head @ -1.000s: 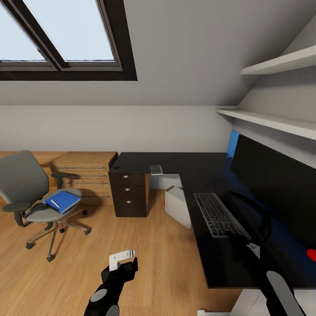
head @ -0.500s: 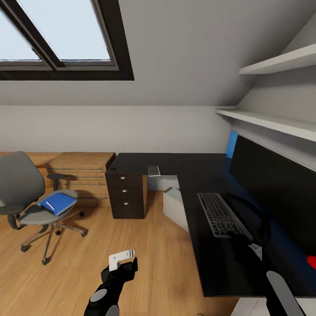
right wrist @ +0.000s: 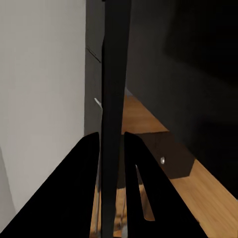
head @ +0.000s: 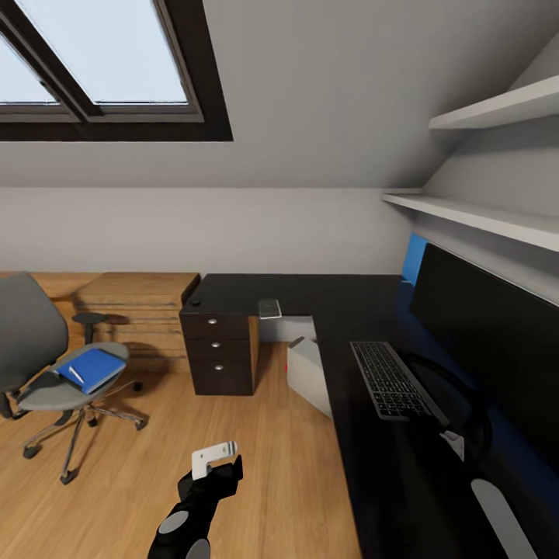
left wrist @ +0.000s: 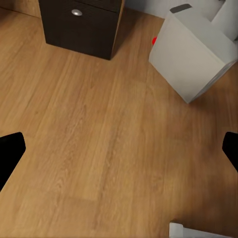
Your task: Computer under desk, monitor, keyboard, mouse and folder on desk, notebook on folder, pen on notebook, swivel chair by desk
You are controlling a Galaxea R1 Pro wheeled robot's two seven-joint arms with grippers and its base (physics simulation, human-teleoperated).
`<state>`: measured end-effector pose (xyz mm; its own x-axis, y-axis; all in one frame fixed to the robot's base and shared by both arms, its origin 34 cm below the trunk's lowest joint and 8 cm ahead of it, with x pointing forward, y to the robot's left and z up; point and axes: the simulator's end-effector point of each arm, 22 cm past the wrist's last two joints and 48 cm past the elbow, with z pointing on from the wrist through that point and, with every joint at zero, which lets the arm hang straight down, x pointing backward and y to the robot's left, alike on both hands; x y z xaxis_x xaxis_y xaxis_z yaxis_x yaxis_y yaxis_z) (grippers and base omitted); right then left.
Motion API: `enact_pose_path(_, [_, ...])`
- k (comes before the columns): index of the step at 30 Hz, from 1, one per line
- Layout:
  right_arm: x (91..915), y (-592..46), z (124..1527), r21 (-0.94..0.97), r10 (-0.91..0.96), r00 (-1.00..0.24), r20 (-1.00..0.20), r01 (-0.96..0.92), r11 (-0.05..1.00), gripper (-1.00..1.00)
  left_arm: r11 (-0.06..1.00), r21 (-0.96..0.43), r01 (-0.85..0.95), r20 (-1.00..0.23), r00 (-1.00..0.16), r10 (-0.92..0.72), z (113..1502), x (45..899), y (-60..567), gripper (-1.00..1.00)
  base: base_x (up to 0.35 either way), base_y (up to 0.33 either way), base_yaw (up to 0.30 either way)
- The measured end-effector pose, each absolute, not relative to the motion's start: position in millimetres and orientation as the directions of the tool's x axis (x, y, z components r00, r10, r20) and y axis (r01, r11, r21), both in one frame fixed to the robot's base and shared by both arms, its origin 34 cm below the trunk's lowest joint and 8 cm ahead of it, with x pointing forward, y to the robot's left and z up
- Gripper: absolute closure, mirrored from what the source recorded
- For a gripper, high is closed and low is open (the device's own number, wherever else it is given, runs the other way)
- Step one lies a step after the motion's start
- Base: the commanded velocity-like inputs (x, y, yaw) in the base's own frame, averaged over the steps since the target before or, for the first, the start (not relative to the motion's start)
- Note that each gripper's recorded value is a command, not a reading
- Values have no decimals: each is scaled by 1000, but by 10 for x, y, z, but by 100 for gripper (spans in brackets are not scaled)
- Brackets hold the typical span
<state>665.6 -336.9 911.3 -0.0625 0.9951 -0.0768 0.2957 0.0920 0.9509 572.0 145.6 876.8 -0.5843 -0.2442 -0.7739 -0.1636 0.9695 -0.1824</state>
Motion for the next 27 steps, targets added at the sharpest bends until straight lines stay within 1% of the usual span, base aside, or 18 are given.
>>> enact_pose_path(8, [6656,-3369,9112,951,995,-62,-77,296,92,100,969,-183,-164,-774,-585,-245,8766,5720,1456,-100,0,-61,0])
enact_pose_path(17, [6657,-3367,9112,951,995,-63,-77,296,92,100,969,-184,-164,-773,-585,-246,8766,5720,1456,-100,-1,-8,0])
enact_pose_path(18, [6657,-3366,9112,951,995,-63,-77,296,92,-100,969,-184,-164,-773,-585,-246,8766,5720,1456,-100,0,0,0])
enact_pose_path(27, [6660,-3366,9124,952,995,-62,-74,291,89,-100,969,-183,-164,-773,-585,-245,8766,5721,1457,-100,0,0,0])
